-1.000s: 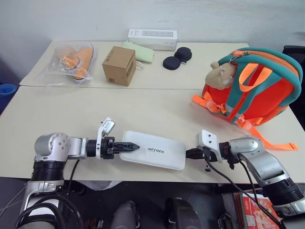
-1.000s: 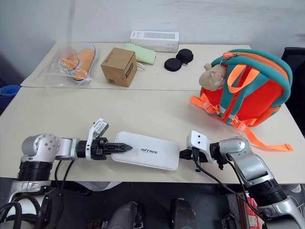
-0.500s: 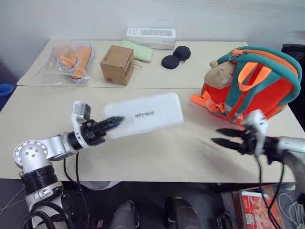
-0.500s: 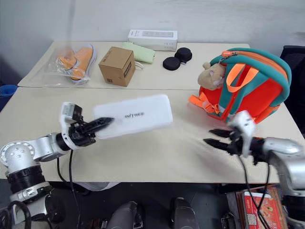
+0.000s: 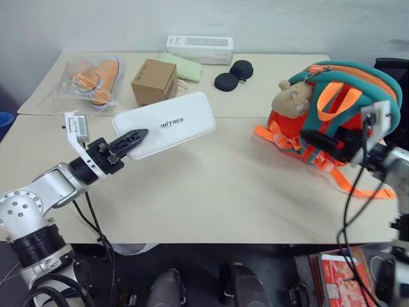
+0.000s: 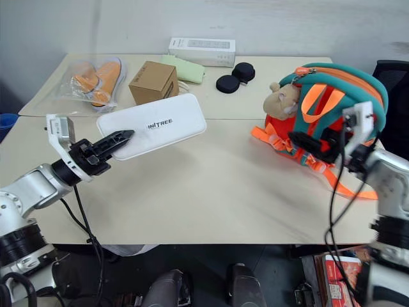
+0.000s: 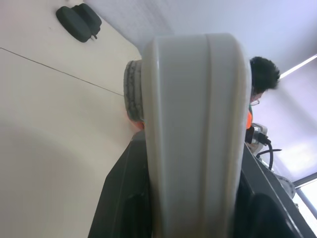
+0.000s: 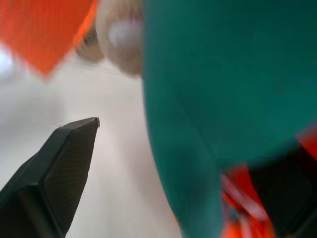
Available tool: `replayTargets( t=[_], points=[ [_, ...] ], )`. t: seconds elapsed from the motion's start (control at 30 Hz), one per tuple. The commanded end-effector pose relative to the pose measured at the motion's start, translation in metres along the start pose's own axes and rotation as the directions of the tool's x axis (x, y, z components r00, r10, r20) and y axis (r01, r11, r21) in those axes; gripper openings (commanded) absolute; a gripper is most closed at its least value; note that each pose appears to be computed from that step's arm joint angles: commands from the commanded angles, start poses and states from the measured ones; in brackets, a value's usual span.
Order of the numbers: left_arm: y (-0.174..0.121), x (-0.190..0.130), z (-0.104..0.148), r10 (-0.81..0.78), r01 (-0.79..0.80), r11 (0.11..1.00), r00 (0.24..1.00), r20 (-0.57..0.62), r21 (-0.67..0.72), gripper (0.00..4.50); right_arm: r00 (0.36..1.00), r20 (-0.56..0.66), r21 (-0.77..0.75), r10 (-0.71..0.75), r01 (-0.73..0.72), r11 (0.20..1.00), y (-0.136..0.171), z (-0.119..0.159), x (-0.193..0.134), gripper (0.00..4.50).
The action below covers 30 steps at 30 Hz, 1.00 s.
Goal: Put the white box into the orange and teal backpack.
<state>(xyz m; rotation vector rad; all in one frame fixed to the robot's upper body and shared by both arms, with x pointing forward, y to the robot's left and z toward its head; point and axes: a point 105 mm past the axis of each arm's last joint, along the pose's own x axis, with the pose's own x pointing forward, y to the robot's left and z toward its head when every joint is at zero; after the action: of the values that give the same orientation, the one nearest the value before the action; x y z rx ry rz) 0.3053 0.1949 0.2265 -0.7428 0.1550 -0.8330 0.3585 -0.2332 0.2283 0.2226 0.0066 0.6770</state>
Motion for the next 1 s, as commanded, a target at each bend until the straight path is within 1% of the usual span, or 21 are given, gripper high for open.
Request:
replayTargets(
  t=[0.03,0.1,0.13,0.27,0.37,0.43,0.47,0.5,0.57,0.6,0.7,0.83,0.93,1.0],
  points=[
    [-0.018,0.000,0.022,-0.038,0.033,0.994,0.999,0.039,0.108,1.30,0.996,0.089,0.032,0.029,-0.032,0.999,0.004,0.019,0.010,4.32],
    [-0.020,0.000,0.028,-0.026,0.020,0.989,0.999,0.037,0.148,1.30,0.995,0.095,0.041,0.033,-0.037,0.998,0.004,0.018,0.014,3.87],
    [-0.022,0.000,0.031,-0.025,0.018,0.986,0.999,0.037,0.167,1.30,0.995,0.091,0.038,0.037,-0.040,0.998,0.003,0.017,0.015,3.57],
    [-0.026,-0.003,0.037,-0.023,0.015,0.973,0.999,0.031,0.230,1.30,0.995,0.076,0.025,0.069,-0.071,0.997,0.007,0.014,0.017,2.20],
    [-0.026,-0.004,0.044,-0.031,0.018,0.967,0.998,0.048,0.253,1.30,0.985,0.064,0.004,0.160,-0.161,0.987,0.021,0.017,0.018,1.09],
    [-0.026,-0.004,0.048,-0.034,0.018,0.963,0.998,0.056,0.268,1.30,0.971,0.046,-0.008,0.233,-0.233,0.972,0.033,0.018,0.019,0.47],
    [-0.028,-0.002,0.050,-0.044,0.027,0.959,0.998,0.054,0.283,1.30,0.952,0.015,-0.014,0.307,-0.307,0.952,0.046,0.018,0.018,0.16],
    [-0.029,-0.001,0.052,-0.051,0.033,0.955,0.997,0.052,0.294,1.30,0.934,-0.008,-0.016,0.357,-0.357,0.934,0.054,0.018,0.017,0.03],
    [-0.031,0.003,0.053,-0.061,0.048,0.940,0.998,0.028,0.337,1.30,0.881,-0.054,-0.015,0.470,-0.471,0.882,0.074,0.020,0.012,0.03],
    [-0.031,0.004,0.053,-0.065,0.054,0.935,0.998,0.019,0.350,1.30,0.866,-0.064,-0.012,0.496,-0.497,0.867,0.079,0.021,0.010,0.03],
    [-0.039,0.007,0.054,-0.112,0.115,0.907,0.993,-0.032,0.405,1.30,0.760,-0.151,-0.028,0.632,-0.642,0.766,0.108,0.024,-0.007,0.03],
    [-0.050,0.015,0.055,-0.185,0.207,0.866,0.978,-0.093,0.456,1.30,0.652,-0.256,-0.022,0.714,-0.742,0.670,0.129,0.024,-0.028,0.03],
    [-0.060,0.021,0.054,-0.239,0.269,0.842,0.963,-0.123,0.468,1.30,0.592,-0.276,0.020,0.757,-0.784,0.621,0.138,0.029,-0.043,0.03],
    [-0.076,0.026,0.054,-0.315,0.348,0.811,0.937,-0.150,0.471,1.30,0.552,-0.291,0.057,0.782,-0.806,0.590,0.143,0.033,-0.056,0.03]
  ],
)
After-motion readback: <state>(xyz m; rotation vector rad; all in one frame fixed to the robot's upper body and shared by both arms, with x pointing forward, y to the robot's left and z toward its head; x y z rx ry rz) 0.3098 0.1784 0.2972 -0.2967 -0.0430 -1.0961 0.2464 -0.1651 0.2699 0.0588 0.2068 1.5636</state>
